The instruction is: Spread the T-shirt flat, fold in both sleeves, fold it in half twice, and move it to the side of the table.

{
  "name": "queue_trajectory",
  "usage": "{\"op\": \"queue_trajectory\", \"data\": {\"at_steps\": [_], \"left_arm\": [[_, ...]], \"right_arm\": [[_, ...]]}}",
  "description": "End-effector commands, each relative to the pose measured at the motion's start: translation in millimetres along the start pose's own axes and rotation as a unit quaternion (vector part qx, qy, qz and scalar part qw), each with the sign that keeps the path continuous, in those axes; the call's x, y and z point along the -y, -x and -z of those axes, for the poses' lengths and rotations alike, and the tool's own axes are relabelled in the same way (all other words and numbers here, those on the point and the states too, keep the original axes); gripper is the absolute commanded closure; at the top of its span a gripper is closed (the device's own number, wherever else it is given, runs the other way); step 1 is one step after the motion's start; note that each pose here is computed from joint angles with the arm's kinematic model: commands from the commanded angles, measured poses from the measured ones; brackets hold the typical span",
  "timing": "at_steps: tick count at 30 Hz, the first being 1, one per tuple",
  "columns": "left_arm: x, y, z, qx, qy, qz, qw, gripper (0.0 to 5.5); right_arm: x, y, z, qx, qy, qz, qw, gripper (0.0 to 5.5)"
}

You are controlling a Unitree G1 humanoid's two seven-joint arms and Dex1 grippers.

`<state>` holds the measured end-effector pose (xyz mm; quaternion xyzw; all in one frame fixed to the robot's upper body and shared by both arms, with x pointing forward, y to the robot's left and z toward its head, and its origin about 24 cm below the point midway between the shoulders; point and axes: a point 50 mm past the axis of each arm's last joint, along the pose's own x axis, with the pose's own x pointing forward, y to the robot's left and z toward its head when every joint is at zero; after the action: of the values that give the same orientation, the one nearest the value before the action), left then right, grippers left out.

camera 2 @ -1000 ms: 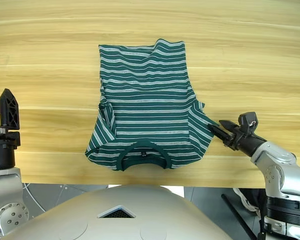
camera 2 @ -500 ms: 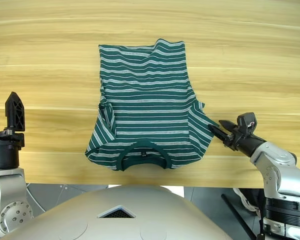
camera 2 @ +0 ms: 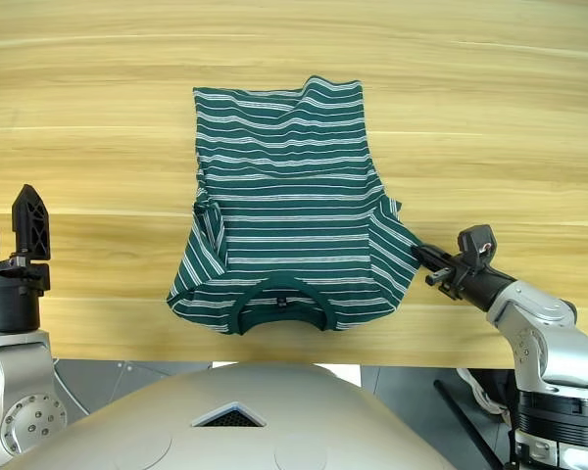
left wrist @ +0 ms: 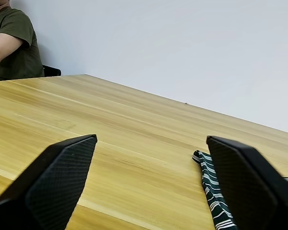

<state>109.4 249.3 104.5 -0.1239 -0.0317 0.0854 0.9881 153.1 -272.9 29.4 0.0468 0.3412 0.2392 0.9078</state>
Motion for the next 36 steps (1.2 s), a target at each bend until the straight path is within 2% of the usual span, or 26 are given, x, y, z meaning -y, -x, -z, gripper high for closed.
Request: {"op": "queue_trajectory", "data": {"at_steps": [1,6,9,12,18,25,36], "left_arm": [[0,0,4,-0.007,-0.002,0.003,1.000,1.23],[0,-2,7,-0.010,-0.002,0.013,1.000,1.23],[1,-3,8,-0.011,-0.002,0.019,1.000,1.23],[3,-3,8,-0.012,-0.003,0.027,1.000,1.23],[11,-3,7,-0.018,-0.014,0.064,0.998,1.23],[18,1,12,-0.034,-0.024,0.092,0.995,1.23],[29,7,24,-0.058,-0.006,0.123,0.991,1.23]], "right_arm": [[-3,-3,2,-0.007,0.012,0.001,1.000,5.47],[-10,-6,-22,0.039,0.063,-0.007,0.997,5.47],[-20,-5,-47,0.085,0.127,-0.007,0.988,5.47],[-33,-7,-59,0.098,0.202,-0.007,0.974,5.47],[-52,-13,-47,0.061,0.252,-0.053,0.964,5.47],[-77,-15,-23,-0.035,0.383,-0.127,0.914,5.47],[-84,-30,-24,0.003,0.366,-0.111,0.924,5.47]]}}
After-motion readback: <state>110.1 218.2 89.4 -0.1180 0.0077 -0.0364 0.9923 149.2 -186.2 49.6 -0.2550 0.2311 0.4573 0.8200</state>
